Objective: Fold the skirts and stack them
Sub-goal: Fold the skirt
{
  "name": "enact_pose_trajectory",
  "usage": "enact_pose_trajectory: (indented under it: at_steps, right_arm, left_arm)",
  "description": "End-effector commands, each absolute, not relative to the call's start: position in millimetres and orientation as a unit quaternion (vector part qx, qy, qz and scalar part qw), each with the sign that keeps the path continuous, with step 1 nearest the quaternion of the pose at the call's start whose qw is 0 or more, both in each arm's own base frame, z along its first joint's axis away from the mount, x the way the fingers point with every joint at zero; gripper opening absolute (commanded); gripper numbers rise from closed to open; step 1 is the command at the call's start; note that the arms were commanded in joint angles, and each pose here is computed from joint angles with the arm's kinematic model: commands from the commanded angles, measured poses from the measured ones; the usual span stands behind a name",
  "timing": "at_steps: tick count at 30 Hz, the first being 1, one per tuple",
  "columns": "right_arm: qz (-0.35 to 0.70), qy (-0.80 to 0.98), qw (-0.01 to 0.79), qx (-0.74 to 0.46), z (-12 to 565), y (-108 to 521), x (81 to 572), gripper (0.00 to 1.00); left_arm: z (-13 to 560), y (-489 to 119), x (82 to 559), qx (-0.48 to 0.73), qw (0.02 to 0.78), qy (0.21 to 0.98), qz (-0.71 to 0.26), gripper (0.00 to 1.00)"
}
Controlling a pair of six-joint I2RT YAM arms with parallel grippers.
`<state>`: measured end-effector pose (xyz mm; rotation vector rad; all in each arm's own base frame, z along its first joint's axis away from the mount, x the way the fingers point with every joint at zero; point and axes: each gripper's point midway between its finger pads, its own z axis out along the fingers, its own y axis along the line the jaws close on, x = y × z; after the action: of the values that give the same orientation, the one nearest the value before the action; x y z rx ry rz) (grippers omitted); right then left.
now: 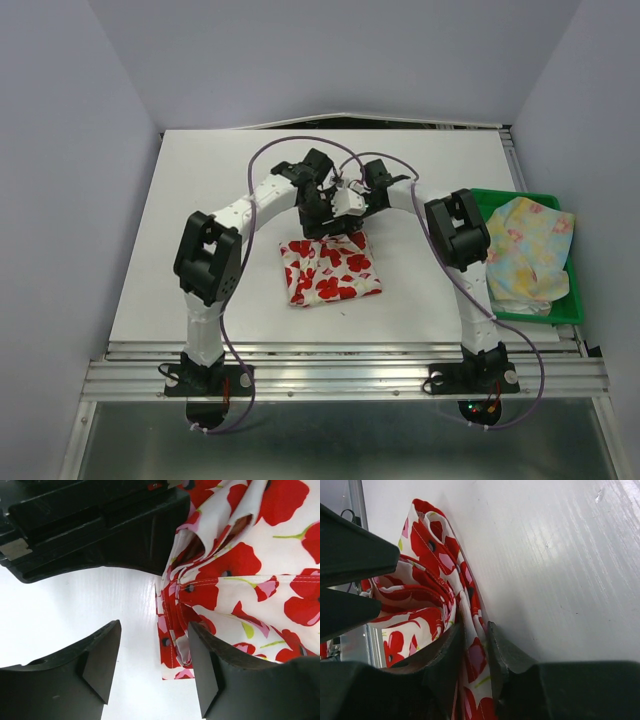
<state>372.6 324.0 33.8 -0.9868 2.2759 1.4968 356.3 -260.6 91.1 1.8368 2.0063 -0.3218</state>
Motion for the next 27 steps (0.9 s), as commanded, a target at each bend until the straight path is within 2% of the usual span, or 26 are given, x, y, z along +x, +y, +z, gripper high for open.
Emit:
enact_pose_trajectory:
  at_steps: [1,6,10,14,15,17,22,25,27]
  right_arm:
    - [0.485,0.786,0.149,-0.353,49,327,384,0.35]
    - [0.452,0.802,0.182,-0.345,61,329,410,0.39]
    - [0.456,0.801,0.216,-0.322,94,322,438,0.47]
    - [0.45,0.796,0.252,-0.315,129,314,452,0.51]
    - [0.447,0.796,0.259,-0.317,135,313,451,0.51]
    - [0.44,0.797,0.268,-0.314,146,305,447,0.51]
    - [0.441,0.806,0.259,-0.3,158,297,424,0.53]
    - [0.426,0.813,0.258,-0.3,154,288,413,0.59]
    - [0.411,0.823,0.255,-0.3,143,282,408,0.59]
  left_arm:
    - [157,-262,374,0.64,0.281,0.709,-0.091,0.69]
    - [207,-245,391,0.574,0.348,0.736,-0.087,0.69]
    - [216,-236,374,0.502,0.348,0.775,-0.159,0.69]
    - [199,-227,343,0.394,0.306,0.822,-0.276,0.69]
    - [182,-225,329,0.384,0.281,0.83,-0.291,0.69]
    - [186,-230,320,0.373,0.296,0.823,-0.309,0.67]
    - [159,-236,295,0.33,0.262,0.841,-0.339,0.58]
    - [135,-233,293,0.281,0.239,0.866,-0.337,0.61]
    - [122,-225,299,0.259,0.248,0.881,-0.309,0.69]
